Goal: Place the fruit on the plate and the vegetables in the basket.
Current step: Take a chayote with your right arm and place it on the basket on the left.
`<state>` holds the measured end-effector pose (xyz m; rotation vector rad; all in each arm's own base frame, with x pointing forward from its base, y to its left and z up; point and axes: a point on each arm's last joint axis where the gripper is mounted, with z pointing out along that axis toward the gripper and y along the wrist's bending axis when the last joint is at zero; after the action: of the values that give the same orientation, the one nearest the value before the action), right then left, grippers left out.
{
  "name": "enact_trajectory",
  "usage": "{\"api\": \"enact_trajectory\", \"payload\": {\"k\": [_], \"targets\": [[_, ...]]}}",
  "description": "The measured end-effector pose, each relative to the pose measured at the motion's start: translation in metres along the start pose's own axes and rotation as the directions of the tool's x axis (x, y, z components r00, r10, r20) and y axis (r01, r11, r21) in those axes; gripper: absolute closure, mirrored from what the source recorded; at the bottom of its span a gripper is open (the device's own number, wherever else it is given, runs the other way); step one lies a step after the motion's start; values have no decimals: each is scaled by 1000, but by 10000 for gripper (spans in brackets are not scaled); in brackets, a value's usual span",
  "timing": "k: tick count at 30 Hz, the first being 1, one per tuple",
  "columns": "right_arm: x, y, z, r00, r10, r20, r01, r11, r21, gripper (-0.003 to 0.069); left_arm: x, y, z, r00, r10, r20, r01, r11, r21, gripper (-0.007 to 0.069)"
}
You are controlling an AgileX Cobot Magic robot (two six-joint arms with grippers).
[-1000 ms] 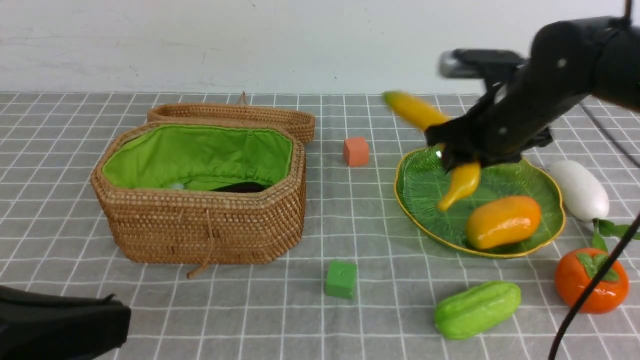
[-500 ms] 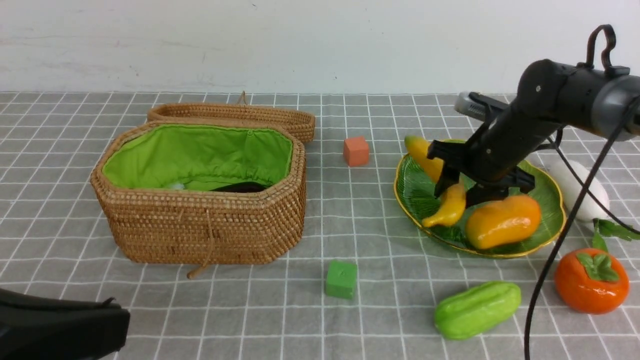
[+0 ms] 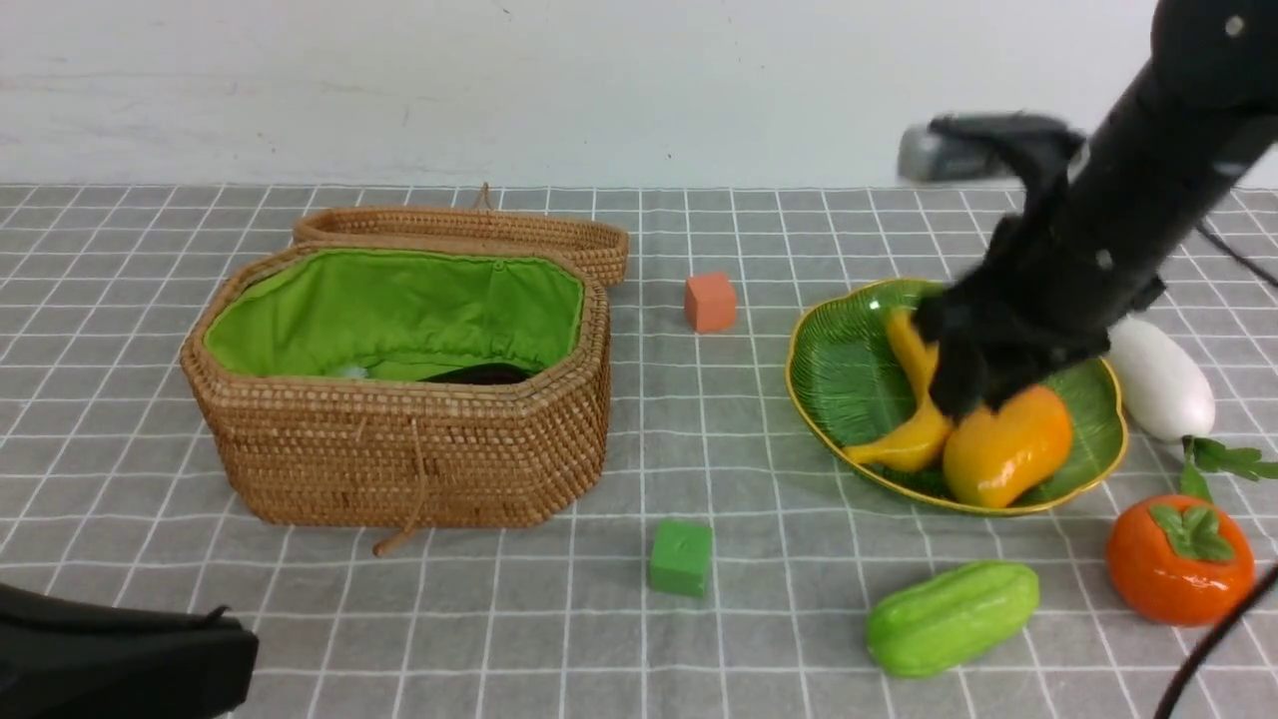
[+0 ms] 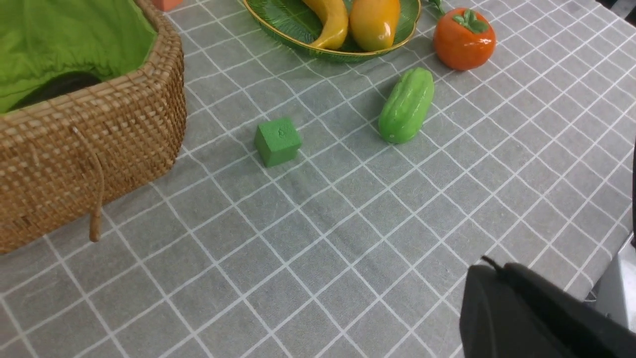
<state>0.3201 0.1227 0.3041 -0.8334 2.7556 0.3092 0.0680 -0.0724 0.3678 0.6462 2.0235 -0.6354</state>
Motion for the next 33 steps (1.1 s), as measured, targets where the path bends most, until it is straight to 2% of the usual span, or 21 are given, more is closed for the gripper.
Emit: {"api": "enact_trajectory", "payload": {"k": [2,3,4,5,7,9,12,14,17,20,22,23,27,28,30,32,33], "targets": [[17,19,11,972,-229,-53,229,973,-9,481,0,0,0,1000,11,0,-11,1000,2,638],[19,21,11,961,-273,-53,273,962,-8,481,0,0,0,1000,13,0,-13,1000,3,638],[31,29,24,897,-431,-97,432,902,-11,465,0,-1,0,1000,20,-1,-20,1000,9,638],[34,30,28,880,-463,-108,464,886,-18,456,0,-1,0,1000,19,-1,-19,1000,11,638],[43,37,48,755,-639,-147,644,765,-20,363,1,-2,0,1000,8,-9,-8,1000,27,638],[46,39,63,679,-715,-167,723,691,-18,263,2,-4,0,1000,-7,-17,8,999,44,638],[44,38,72,633,-753,-178,764,645,-11,158,2,-5,0,1000,-11,-23,12,999,50,638],[38,32,88,596,-779,-195,797,604,18,47,2,-5,0,1000,-12,-24,14,999,52,638],[35,26,109,564,-794,-225,817,576,18,-4,3,-5,0,999,-13,-30,15,998,53,638],[35,21,127,534,-804,-263,833,554,-2,8,3,-5,0,999,-14,-32,16,998,54,638],[36,18,137,511,-809,-290,842,539,-19,46,3,-5,0,999,-14,-32,16,998,54,638],[37,16,141,498,-811,-307,846,532,-33,90,3,-5,0,999,-14,-34,16,998,53,638],[38,17,142,493,-812,-313,847,531,-43,200,3,-5,0,999,-13,-38,15,999,52,638],[38,17,142,493,-812,-313,847,531,-43,203,3,-5,0,999,-13,-38,15,999,52,638],[38,17,142,498,-808,-314,843,536,-44,203,3,-5,0,999,-7,-37,9,999,53,638],[38,18,140,523,-792,-313,827,561,-39,203,3,-5,0,999,9,-37,-7,999,53,638],[37,22,134,570,-761,-310,795,606,-25,203,3,-5,0,999,35,-35,-33,998,54,638]]}}
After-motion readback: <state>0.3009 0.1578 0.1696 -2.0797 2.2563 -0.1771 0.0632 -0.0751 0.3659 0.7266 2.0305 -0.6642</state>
